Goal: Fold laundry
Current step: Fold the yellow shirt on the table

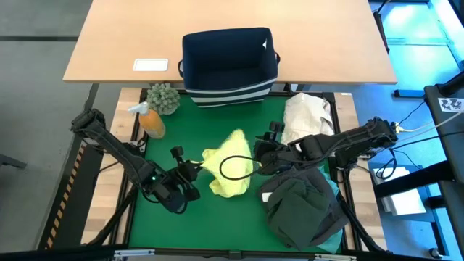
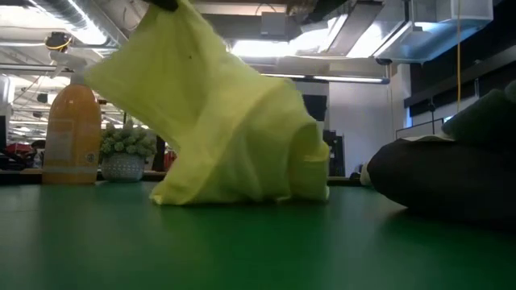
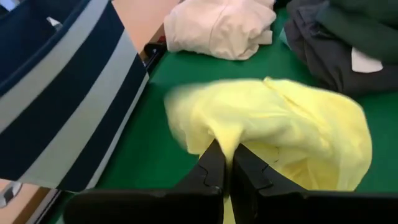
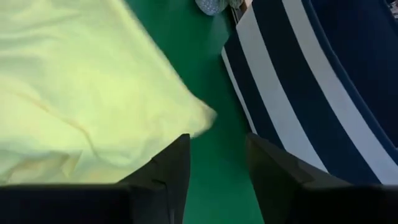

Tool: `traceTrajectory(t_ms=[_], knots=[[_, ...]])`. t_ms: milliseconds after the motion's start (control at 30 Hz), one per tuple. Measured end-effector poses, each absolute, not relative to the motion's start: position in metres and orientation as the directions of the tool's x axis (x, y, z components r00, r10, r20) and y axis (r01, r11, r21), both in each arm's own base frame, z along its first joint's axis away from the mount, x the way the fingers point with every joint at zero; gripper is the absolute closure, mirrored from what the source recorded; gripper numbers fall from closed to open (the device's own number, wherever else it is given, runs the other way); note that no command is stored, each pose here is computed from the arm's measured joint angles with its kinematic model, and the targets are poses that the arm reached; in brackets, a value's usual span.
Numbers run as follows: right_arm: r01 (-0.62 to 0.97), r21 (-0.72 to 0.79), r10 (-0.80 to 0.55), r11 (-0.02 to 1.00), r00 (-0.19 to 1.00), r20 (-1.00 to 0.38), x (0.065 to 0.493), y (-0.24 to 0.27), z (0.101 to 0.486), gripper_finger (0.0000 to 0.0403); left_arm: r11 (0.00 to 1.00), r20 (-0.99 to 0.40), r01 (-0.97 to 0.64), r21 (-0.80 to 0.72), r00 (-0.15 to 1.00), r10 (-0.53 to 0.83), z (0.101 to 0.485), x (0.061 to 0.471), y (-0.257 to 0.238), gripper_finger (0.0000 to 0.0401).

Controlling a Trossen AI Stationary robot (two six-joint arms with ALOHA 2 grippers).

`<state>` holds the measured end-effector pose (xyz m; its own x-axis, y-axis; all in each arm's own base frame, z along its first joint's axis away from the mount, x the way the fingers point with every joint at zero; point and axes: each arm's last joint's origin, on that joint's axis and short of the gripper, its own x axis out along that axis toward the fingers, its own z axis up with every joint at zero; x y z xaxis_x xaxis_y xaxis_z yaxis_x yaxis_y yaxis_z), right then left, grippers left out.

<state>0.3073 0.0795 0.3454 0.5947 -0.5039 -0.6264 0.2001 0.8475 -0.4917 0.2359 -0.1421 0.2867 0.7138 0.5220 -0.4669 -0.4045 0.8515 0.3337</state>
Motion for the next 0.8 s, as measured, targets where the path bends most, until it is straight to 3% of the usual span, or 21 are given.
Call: traceTrajectory(t_ms=[233,467,567,800], knots=[[0.161,-0.447,-0.441,0.88,0.627,-0.642,0.31,0.082,0.347,0.0248,0.89,-0.484,-0.325,0.32,0.752,0.448,0.31,0.224,-0.134,0.0401],[0.025,-0.367,-0.287,0.93,0.673,-0.682,0.314,0.087,0.348,0.0248,0.978,-0.619,0.004,0.21,0.775,0.13,0.327,0.219,-0.151,0.0401],[-0.047,-0.301,-0.182,0.953,0.702,-0.688,0.318,0.091,0.347,0.0248,0.986,-0.678,0.101,0.131,0.735,0.015,0.319,0.216,-0.162,0.0401],[-0.195,-0.21,0.007,0.958,0.749,-0.663,0.328,0.1,0.324,0.0248,0.98,-0.814,0.19,0.056,0.577,-0.065,0.274,0.217,-0.192,0.0401]])
